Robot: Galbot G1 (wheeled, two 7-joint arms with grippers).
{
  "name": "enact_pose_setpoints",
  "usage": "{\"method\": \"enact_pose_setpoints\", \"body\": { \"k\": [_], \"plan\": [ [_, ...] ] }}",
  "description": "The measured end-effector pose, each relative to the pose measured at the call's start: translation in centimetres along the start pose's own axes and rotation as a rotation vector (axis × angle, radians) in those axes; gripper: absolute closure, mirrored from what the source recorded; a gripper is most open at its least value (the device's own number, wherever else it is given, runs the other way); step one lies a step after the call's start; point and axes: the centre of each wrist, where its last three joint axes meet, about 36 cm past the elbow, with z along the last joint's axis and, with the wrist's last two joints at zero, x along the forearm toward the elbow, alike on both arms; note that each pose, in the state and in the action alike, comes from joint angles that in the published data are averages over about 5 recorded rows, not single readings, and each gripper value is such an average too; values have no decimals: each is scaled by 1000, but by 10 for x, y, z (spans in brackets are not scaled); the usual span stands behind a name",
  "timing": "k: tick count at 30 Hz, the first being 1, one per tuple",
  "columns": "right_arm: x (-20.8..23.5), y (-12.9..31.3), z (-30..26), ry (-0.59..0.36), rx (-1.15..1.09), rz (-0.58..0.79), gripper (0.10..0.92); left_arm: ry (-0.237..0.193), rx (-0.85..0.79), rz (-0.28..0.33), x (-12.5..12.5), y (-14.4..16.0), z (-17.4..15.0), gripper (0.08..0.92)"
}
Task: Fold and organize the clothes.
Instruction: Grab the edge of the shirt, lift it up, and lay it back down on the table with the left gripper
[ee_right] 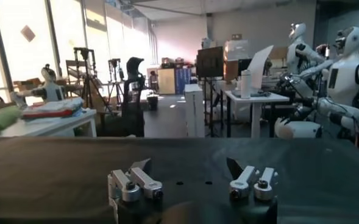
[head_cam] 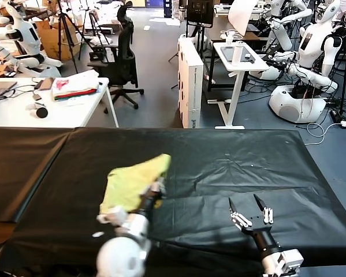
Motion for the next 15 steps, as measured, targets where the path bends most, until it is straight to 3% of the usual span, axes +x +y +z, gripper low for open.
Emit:
{"method": "enact_pose_setpoints", "body": {
  "k": [3, 7, 11, 15],
  "plan": [
    [-2, -1, -2, 18, 0, -20, 115, 57, -35, 18, -13, -8, 26, 779],
    [-7, -4, -1, 64, -18, -56, 115, 77, -90, 58, -20, -18, 36, 577],
    [-15, -4, 2, 119, -46, -88, 115, 63, -133, 109, -20, -25, 40, 315],
    [-25, -1, 2, 179, -94, -120, 115, 9, -182, 155, -18, -29, 37, 131]
  ]
}}
